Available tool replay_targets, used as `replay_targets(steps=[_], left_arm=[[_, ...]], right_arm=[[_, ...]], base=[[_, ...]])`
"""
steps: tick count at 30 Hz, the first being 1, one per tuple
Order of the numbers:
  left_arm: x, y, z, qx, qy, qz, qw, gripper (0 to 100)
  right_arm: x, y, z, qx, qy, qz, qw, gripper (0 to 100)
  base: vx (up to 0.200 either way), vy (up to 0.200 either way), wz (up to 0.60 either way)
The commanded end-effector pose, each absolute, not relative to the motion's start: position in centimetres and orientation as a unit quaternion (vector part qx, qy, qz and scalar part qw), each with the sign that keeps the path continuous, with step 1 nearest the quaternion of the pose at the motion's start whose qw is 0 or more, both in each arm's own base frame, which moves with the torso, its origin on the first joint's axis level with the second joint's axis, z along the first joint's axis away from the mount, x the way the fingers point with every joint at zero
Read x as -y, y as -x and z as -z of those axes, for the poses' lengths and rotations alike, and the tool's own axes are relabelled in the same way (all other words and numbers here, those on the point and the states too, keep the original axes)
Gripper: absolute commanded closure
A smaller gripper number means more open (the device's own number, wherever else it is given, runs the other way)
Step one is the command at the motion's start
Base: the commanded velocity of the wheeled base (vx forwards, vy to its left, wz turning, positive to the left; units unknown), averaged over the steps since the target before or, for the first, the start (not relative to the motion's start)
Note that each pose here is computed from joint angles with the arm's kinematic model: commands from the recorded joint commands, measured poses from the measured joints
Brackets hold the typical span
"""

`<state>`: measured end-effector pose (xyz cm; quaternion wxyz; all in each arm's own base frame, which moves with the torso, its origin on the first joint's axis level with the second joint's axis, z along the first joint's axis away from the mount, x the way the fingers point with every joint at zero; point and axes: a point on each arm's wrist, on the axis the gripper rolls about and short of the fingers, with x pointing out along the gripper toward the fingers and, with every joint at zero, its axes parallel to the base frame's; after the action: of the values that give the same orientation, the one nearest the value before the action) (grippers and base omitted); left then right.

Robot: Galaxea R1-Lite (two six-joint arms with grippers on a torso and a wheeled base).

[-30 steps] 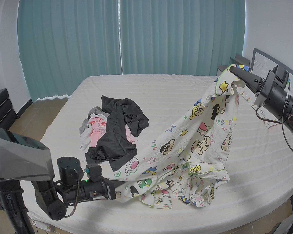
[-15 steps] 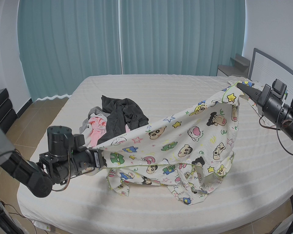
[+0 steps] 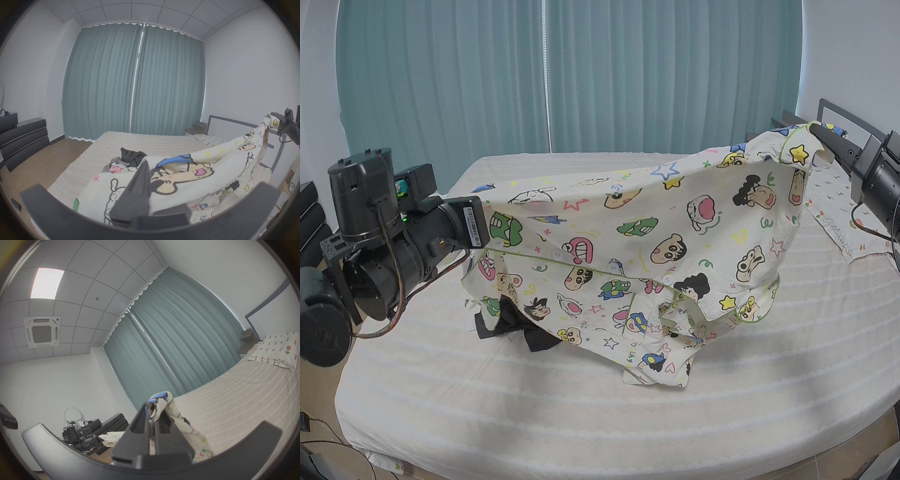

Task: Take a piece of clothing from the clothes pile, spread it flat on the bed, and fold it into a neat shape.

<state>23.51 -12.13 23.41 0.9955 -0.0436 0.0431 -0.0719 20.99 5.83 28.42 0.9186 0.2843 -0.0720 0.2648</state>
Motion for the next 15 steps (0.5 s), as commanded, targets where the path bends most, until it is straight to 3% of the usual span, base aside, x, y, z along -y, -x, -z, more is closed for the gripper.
replay_targets(steps=[1,5,10,15], left_arm=[[11.9,-21.5,-21.8,-0.067,0.034,0.082,0.994,100],[12.0,-21.1,-21.1,-0.08,0.051,0.086,0.992,100],[12.1,-21.0,-20.9,-0.087,0.077,0.085,0.99,100],[12.0,-20.5,-21.1,-0.085,0.097,0.086,0.988,100]], right_arm=[[-6.0,-19.6,-26.9,0.055,-0.295,-0.261,0.918,100],[-6.1,-19.4,-27.0,0.053,-0.304,-0.264,0.914,100],[-6.1,-19.2,-27.2,0.056,-0.306,-0.269,0.912,100],[-6.3,-18.1,-27.9,0.05,-0.356,-0.291,0.887,100]], base=[[0.0,0.0,0.0],[0.0,0.0,0.0],[-0.2,0.0,0.0],[-0.2,0.0,0.0]])
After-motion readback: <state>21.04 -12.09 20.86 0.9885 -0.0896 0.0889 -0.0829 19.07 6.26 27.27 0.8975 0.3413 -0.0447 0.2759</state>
